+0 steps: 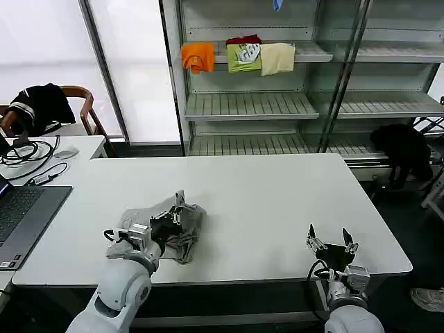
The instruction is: Fold and organize the clothes.
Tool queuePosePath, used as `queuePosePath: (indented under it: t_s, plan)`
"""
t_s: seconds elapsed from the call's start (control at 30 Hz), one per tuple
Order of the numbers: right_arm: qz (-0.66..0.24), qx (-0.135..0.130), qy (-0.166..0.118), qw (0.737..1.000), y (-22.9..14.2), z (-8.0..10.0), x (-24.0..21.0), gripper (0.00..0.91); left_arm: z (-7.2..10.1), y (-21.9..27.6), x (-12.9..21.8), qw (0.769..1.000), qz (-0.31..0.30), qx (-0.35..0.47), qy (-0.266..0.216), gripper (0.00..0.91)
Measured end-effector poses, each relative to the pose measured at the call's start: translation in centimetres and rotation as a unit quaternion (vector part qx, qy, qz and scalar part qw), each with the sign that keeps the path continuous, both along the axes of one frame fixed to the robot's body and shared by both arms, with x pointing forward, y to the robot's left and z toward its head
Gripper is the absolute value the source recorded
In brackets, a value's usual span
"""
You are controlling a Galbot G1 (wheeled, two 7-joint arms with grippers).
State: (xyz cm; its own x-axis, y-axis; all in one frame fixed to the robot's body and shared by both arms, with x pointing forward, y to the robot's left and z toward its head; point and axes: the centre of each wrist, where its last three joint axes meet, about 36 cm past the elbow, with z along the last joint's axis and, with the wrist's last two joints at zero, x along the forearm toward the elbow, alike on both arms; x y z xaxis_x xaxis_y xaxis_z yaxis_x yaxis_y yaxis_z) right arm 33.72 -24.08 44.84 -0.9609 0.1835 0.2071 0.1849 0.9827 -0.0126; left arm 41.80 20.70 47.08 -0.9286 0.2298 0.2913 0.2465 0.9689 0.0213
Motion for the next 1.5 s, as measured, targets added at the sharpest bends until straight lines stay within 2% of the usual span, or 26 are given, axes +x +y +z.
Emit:
queuePosePath:
  t_s: [0.03, 0.1, 0.33, 0.47, 0.6, 0.83, 1.0, 1.2, 1.5]
  plan:
    - [0.0, 0.0, 0.0, 1.0, 0.0, 0.0, 0.0, 0.907, -0.1, -0.2, 0.0, 1.0, -0.002, -0.001, 0.002, 0.101]
    - [0.001, 0.0, 0.0, 1.0, 0.0, -0.1, 0.0, 0.907, -0.5, -0.6, 0.0, 1.0, -0.006, -0.002, 0.006, 0.907]
    - [0.001, 0.0, 0.002, 1.0, 0.0, -0.4, 0.1, 0.907, -1.8, -1.4, -0.2, 1.0, -0.008, -0.012, 0.018, 0.907]
    - [0.002, 0.001, 0.0, 1.0, 0.1, -0.3, 0.2, 0.907, -2.0, -2.4, -0.7, 0.999, -0.016, -0.044, 0.027, 0.907]
    - [0.004, 0.001, -0.001, 1.0, 0.2, -0.2, 0.3, 0.907, -1.5, -3.6, -1.4, 0.994, -0.028, -0.097, 0.036, 0.907]
    - [0.013, -0.001, -0.006, 1.0, 0.4, 0.2, 0.5, 0.907, 1.0, -4.4, -1.8, 0.984, -0.026, -0.175, 0.025, 0.907]
    - [0.022, 0.001, -0.008, 1.0, 0.5, 0.4, 0.8, 0.907, 2.3, -2.5, -1.5, 0.982, -0.001, -0.187, 0.016, 0.907]
    - [0.033, 0.007, -0.01, 0.999, 0.8, 0.7, 1.6, 0.907, 2.9, 2.7, -0.9, 0.984, 0.05, -0.169, 0.008, 0.907]
    - [0.043, 0.01, -0.013, 0.999, 1.1, 1.1, 2.3, 0.907, 1.9, 9.0, -1.0, 0.984, 0.107, -0.145, 0.008, 0.907]
